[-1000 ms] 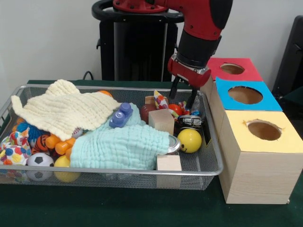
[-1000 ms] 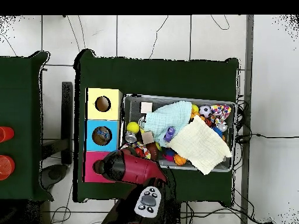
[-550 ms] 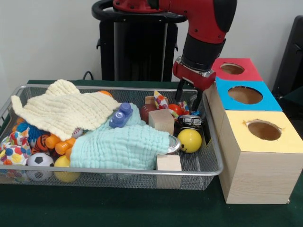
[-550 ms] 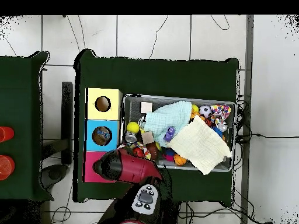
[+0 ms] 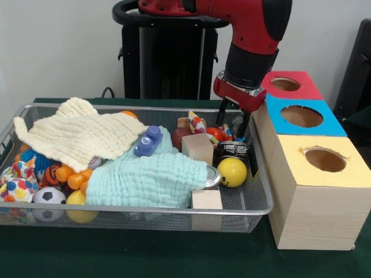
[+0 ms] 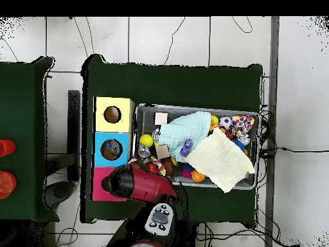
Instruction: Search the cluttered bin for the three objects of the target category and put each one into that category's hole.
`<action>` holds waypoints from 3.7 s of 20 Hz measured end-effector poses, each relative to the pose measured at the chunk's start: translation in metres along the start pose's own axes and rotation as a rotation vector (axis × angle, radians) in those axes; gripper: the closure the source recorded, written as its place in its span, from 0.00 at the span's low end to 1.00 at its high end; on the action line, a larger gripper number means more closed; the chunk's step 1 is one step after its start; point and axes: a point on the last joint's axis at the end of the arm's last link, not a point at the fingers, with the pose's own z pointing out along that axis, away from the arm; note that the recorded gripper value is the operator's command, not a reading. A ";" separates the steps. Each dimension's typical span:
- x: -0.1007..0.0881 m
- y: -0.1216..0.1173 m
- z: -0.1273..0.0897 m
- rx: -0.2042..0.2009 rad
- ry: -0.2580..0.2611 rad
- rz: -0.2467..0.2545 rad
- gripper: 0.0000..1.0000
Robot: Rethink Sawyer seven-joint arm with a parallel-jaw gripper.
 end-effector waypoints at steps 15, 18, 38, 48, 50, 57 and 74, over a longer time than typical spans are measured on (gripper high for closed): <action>-0.002 0.003 0.021 -0.055 -0.007 0.070 0.00; 0.001 0.004 0.021 -0.046 0.004 0.134 0.00; 0.017 0.007 0.009 0.039 0.035 0.549 0.00; 0.016 -0.001 0.018 0.048 0.084 0.585 0.00; 0.015 -0.002 0.019 0.047 0.095 0.592 0.00; 0.010 -0.007 0.022 0.023 0.147 0.617 0.00; 0.001 -0.018 0.032 -0.078 0.224 0.597 0.00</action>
